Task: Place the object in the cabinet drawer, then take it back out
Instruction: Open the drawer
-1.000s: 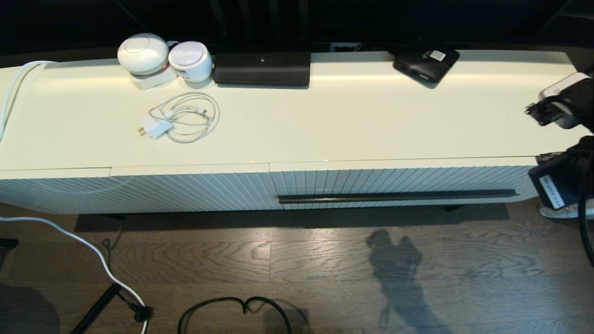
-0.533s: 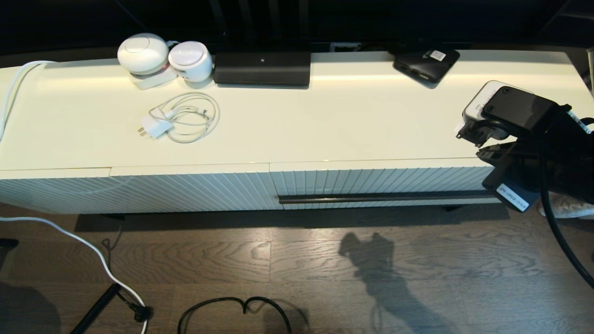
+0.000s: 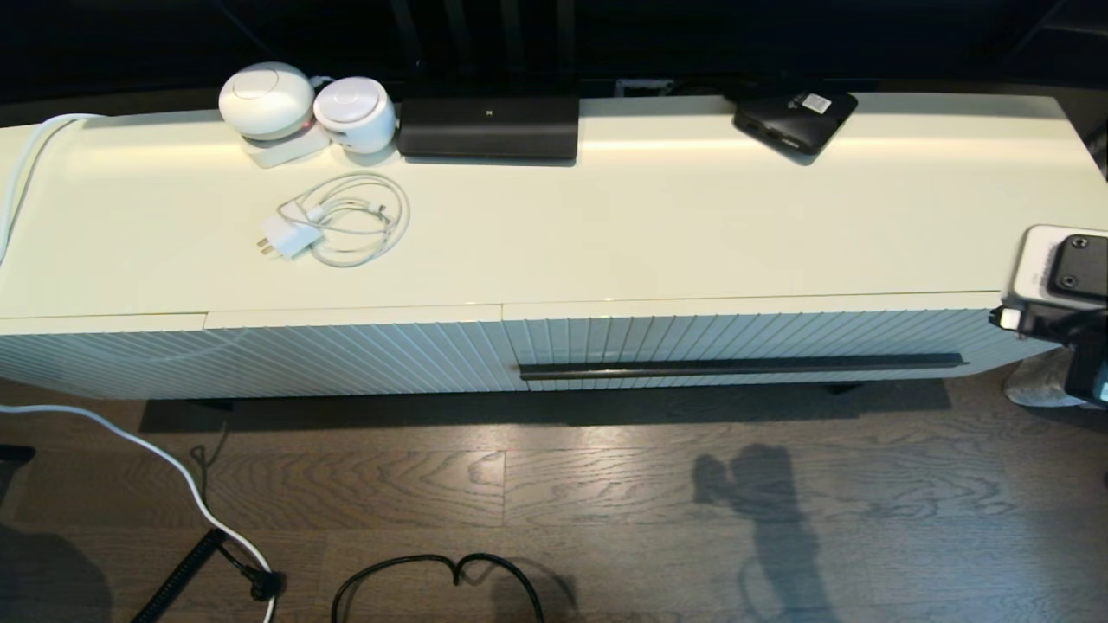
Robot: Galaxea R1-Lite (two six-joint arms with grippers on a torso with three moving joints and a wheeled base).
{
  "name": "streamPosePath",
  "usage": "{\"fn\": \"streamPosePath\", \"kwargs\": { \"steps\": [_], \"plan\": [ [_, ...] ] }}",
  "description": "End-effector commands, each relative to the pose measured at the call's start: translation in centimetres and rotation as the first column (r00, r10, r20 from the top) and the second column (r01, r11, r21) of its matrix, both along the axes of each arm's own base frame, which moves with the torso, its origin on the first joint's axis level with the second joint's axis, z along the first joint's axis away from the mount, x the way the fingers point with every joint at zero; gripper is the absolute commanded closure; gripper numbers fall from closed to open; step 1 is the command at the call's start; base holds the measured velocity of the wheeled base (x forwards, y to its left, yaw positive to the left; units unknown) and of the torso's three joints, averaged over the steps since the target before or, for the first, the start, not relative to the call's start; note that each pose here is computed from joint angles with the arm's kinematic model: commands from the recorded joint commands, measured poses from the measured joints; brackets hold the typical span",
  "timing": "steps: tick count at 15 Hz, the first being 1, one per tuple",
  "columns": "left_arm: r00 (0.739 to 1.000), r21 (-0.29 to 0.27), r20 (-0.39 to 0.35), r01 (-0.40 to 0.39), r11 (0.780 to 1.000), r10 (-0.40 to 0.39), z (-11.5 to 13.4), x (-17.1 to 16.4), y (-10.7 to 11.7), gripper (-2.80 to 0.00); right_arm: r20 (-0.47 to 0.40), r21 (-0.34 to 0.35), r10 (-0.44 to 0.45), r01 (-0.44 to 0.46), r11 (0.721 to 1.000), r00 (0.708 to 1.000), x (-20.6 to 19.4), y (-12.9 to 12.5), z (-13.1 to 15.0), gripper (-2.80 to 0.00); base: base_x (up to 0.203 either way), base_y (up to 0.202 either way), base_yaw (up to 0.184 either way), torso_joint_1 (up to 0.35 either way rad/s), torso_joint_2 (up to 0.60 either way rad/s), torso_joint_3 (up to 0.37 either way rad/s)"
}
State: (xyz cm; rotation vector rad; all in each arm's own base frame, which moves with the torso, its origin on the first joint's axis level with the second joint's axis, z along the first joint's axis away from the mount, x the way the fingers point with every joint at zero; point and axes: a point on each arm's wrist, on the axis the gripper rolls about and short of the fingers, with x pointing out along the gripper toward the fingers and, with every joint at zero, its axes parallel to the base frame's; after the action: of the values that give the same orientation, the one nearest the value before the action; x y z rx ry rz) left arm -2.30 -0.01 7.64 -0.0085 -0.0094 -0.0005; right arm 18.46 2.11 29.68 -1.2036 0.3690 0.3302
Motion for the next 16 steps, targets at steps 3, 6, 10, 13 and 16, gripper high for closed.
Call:
{"fn": "streamPosePath", "kwargs": {
  "steps": [3, 6, 10, 13, 16],
  "plan": [
    [1.0, -0.001, 0.002, 0.0, 1.0, 0.0, 0.0, 0.0, 0.0, 0.0, 0.042, -0.125, 0.217, -0.21, 0.97, 0.975, 0.1, -1.0, -0.6, 0.0, 0.0, 0.0, 0.0, 0.0, 0.0, 0.0],
    [1.0, -0.001, 0.001, 0.0, 1.0, 0.0, 0.0, 0.0, 0.0, 0.0, 0.054, -0.123, 0.276, -0.268, 0.956, 0.96, 0.8, 0.5, -1.6, 0.0, 0.0, 0.0, 0.0, 0.0, 0.0, 0.0],
    [1.0, -0.001, 0.001, 0.0, 1.0, 0.0, 0.0, 0.0, 0.0, 0.0, 0.043, -0.224, 0.412, -0.393, 0.892, 0.91, 1.1, 0.8, -3.0, 0.0, 0.0, 0.0, 0.0, 0.0, 0.0, 0.0],
    [1.0, -0.001, 0.001, 0.0, 1.0, 0.0, 0.0, 0.0, 0.0, 0.0, 0.076, -0.257, 0.474, -0.442, 0.86, 0.877, 1.4, 1.1, -4.5, 0.0, 0.0, 0.0, 0.0, 0.0, 0.0, 0.0],
    [1.0, -0.001, 0.002, 0.0, 1.0, 0.0, 0.0, 0.0, 0.0, 0.0, 0.093, -0.28, 0.478, -0.438, 0.854, 0.873, 2.1, 2.4, -5.7, 0.0, 0.0, 0.0, 0.0, 0.0, 0.0, 0.0]
  ]
}}
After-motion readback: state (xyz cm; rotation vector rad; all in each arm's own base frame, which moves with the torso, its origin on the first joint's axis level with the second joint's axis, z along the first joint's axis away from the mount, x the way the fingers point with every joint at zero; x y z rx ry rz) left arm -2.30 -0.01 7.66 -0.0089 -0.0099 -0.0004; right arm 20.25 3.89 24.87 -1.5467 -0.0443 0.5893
